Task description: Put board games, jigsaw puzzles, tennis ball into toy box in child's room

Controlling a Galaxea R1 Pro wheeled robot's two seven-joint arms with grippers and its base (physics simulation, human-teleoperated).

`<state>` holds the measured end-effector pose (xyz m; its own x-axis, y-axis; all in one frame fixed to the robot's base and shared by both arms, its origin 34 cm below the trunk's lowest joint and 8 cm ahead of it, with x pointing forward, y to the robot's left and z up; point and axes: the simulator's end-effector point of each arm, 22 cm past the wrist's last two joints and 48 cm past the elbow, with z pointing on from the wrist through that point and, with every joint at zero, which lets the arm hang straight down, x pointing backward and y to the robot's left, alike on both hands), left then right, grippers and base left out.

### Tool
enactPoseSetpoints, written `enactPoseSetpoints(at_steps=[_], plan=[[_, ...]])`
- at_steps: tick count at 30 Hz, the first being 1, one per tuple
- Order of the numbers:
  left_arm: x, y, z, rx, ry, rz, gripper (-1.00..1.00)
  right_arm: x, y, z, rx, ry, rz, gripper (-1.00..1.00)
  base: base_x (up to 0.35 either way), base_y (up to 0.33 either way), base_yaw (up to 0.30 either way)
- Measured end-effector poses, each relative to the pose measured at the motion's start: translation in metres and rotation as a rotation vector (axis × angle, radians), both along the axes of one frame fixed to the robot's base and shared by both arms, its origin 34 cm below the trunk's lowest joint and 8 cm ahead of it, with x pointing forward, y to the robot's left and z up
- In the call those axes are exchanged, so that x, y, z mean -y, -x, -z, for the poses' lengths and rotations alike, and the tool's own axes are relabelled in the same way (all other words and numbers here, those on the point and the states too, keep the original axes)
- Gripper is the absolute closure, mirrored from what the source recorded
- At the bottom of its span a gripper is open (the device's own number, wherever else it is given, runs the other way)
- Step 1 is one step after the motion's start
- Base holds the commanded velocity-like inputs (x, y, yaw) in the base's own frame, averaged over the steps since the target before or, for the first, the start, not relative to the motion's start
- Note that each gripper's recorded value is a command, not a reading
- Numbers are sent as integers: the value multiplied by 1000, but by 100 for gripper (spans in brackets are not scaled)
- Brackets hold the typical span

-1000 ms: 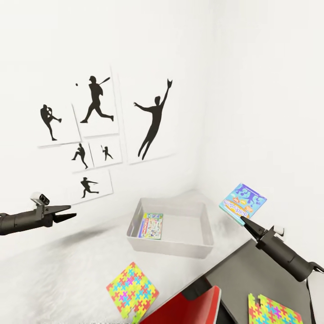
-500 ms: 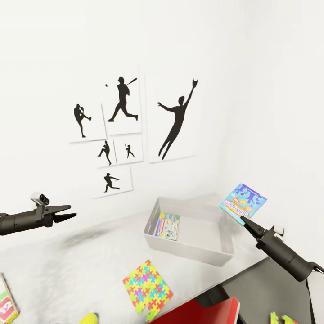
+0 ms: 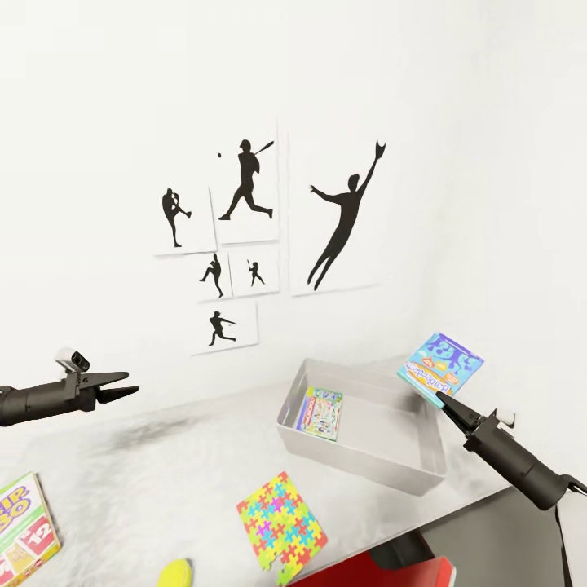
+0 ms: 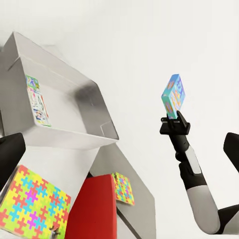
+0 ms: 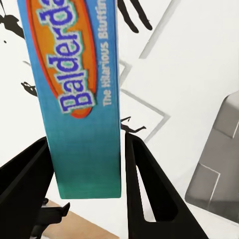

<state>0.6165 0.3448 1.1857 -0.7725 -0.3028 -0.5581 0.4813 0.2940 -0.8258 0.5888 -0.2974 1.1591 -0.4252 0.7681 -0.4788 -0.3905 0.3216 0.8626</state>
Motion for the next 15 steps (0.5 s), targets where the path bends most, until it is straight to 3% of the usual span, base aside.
enactPoseSetpoints(at_steps=[15], plan=[[0,0,0,0,0,0,-100,0,0,0,1,-1,-1,100,0,0,1]])
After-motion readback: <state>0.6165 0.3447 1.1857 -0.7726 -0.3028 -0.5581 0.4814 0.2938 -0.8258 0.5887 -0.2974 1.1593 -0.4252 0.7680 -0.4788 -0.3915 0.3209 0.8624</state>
